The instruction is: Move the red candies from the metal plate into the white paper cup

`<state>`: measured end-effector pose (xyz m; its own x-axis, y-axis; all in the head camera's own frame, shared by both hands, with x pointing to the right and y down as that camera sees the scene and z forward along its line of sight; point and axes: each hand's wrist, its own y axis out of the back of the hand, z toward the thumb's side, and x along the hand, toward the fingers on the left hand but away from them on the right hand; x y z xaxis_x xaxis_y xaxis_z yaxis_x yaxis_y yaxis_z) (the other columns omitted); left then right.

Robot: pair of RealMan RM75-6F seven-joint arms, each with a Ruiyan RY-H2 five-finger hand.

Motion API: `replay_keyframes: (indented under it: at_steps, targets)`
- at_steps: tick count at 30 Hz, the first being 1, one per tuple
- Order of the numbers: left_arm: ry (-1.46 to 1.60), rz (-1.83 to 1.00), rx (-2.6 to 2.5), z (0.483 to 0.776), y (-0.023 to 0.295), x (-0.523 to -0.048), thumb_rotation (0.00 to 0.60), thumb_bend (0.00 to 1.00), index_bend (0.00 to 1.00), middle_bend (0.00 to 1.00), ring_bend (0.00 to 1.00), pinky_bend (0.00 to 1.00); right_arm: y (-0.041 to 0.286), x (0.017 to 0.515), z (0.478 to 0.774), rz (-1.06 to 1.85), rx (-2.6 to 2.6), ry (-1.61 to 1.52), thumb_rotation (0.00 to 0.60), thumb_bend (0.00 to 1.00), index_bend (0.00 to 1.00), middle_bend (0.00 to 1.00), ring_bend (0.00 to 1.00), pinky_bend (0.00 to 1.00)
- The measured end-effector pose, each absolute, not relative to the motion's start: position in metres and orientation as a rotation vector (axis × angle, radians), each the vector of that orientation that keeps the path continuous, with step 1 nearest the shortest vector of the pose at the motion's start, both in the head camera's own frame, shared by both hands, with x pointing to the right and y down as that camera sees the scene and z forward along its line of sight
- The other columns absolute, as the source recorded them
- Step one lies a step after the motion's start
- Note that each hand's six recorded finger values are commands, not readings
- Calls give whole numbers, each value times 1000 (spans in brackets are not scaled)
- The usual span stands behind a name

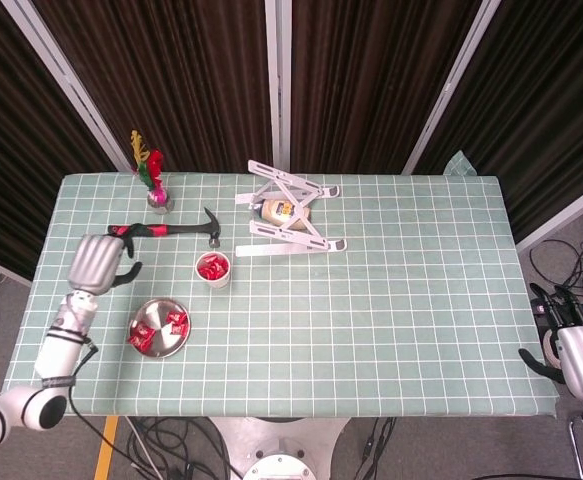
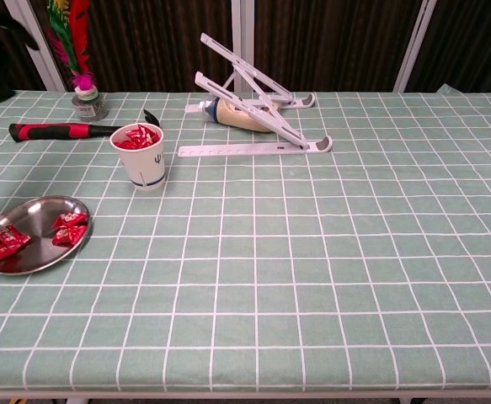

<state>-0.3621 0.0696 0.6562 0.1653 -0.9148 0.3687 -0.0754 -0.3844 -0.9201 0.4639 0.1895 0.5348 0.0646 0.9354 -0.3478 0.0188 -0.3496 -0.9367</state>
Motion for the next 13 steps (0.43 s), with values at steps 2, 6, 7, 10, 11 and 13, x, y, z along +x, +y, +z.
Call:
replay_keyframes:
  at_steps: [2, 6, 7, 10, 11, 13]
  targets:
    - [993, -1335, -1571, 645, 86, -386, 600, 290, 307, 349, 259, 351, 189, 465, 536, 1399, -1522, -1000, 600, 102, 64, 199, 8, 199]
    - [1023, -1384, -1474, 626, 123, -424, 600, 291, 307, 347, 256, 335, 190, 464, 538, 1379, -1548, -1014, 600, 103, 49, 167, 0, 169]
    - [1026, -1401, -1457, 621, 136, -432, 600, 291, 307, 347, 256, 331, 190, 464, 539, 1375, -1552, -1016, 600, 103, 49, 164, 0, 165]
    - [1025, -1435, -1438, 610, 163, -444, 600, 291, 307, 347, 256, 331, 192, 464, 540, 1369, -1550, -1022, 600, 103, 49, 164, 0, 156]
    - [1023, -1444, -1432, 608, 170, -446, 600, 291, 307, 347, 256, 331, 194, 465, 541, 1372, -1549, -1026, 600, 103, 49, 164, 0, 155]
    - [1013, -1470, -1419, 603, 182, -448, 600, 291, 307, 346, 256, 330, 198, 466, 543, 1383, -1546, -1032, 600, 103, 49, 164, 0, 155]
